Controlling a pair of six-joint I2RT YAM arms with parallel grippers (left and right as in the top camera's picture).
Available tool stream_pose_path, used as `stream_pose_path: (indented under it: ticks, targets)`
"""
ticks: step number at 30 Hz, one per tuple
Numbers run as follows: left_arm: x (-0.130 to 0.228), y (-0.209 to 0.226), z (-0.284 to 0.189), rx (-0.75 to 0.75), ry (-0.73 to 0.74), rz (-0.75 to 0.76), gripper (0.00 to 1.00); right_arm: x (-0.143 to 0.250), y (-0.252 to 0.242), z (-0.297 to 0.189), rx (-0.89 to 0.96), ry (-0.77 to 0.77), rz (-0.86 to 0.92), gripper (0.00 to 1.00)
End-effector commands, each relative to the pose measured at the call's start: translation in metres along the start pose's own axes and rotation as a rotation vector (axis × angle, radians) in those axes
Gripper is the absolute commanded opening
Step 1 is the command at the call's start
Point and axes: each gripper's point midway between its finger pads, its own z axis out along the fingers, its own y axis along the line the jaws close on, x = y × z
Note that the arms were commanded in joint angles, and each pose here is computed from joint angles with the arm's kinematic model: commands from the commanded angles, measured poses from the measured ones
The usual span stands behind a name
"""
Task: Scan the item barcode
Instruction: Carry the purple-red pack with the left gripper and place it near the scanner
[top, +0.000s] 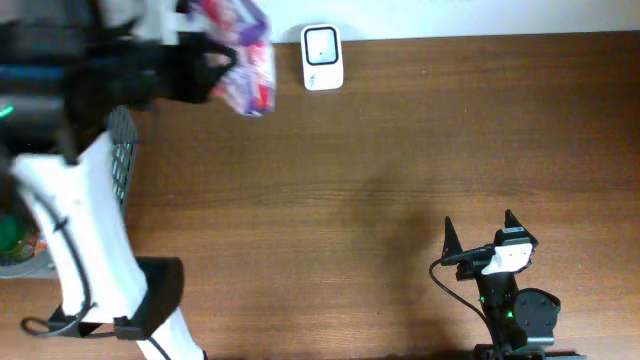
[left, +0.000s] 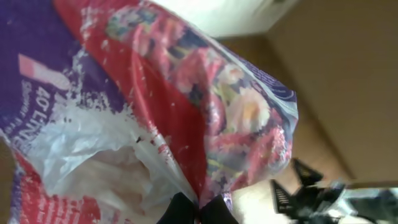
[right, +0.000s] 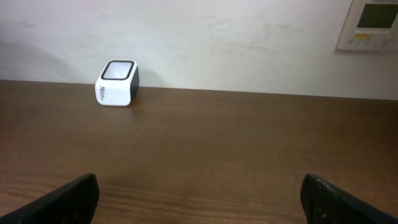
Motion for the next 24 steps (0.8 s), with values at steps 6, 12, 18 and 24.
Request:
stream_pose_path:
  ticks: [6,12,18,24]
  targets:
    - [0.124,-0.020,0.226,-0.141,0.376,0.423,0.00,0.003,-0.002,0.000,0.008,0.004,0.004,0.98]
    - [0.216,0.016,0.299,-0.119,0.450,0.712,0.00,0.003,-0.002,0.000,0.008,0.003,0.004,0.99]
    - [0.131,-0.015,0.269,-0.149,0.213,0.527,0.99,0.003,-0.002,0.000,0.008,0.004,0.004,0.98]
    - [0.185,0.029,0.215,-0.304,0.433,-0.225,0.79,0.003,-0.002,0.000,0.008,0.004,0.004,0.99]
